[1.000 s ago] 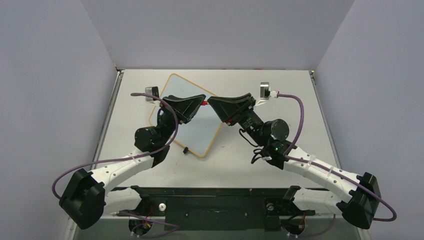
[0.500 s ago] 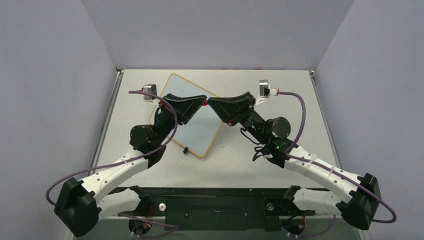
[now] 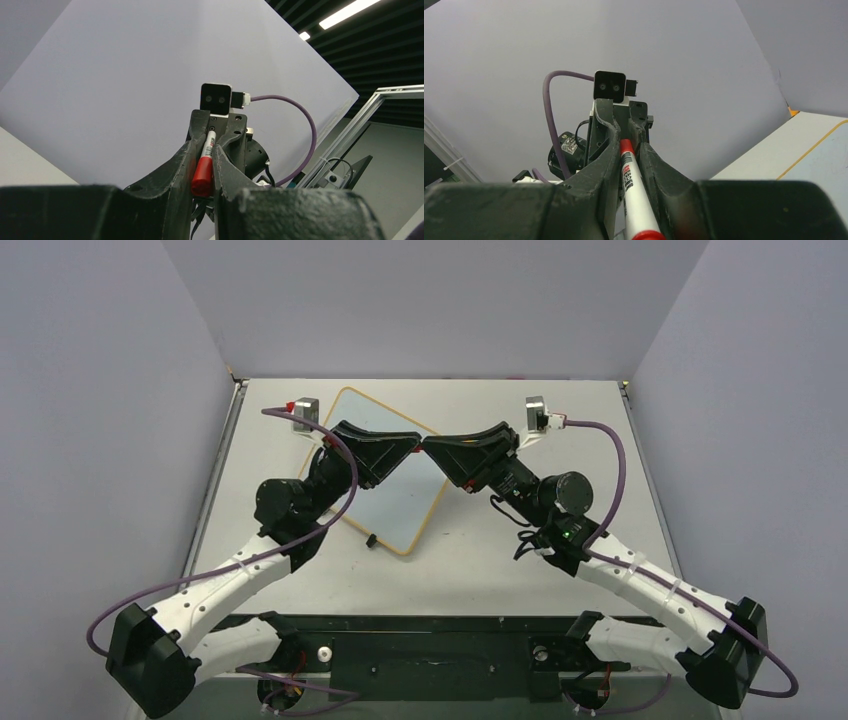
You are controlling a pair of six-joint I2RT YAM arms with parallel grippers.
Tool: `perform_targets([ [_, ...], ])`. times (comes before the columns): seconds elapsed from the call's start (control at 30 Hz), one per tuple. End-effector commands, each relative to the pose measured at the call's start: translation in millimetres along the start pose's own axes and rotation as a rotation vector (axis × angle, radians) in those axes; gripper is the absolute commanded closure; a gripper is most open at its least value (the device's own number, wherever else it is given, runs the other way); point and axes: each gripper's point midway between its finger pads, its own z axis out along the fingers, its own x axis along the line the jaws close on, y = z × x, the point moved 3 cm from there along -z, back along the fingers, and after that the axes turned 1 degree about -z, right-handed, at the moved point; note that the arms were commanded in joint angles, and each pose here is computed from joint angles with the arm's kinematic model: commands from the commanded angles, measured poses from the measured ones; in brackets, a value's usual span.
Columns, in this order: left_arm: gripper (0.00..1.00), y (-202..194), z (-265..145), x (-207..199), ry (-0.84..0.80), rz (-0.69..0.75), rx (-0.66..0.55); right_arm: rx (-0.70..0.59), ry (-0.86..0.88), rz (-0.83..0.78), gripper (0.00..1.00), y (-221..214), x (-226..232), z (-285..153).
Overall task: Write a sentence on the whiteboard
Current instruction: Open the whiteboard marker at the center of the board.
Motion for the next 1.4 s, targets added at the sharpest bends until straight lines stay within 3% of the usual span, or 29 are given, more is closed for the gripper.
perform_targets([
  [0.0, 1.00, 0.5, 3.8, -17.0, -0.045, 0.060, 0.066, 0.021, 0.033, -0.027, 0.83, 4.7, 9.2, -2.6],
  [0.77, 1.00, 10.8, -2.0, -11.2, -0.019, 0.079, 0.077, 0.054, 0.047, -0.037, 0.80, 0.9, 11.4, -9.0],
  [1.37, 1.00, 10.8, -11.2, -8.3, -0.011, 0.050, 0.055, -0.050, 0.076, 0.043, 0.77, 15.6, 16.6, -0.6],
])
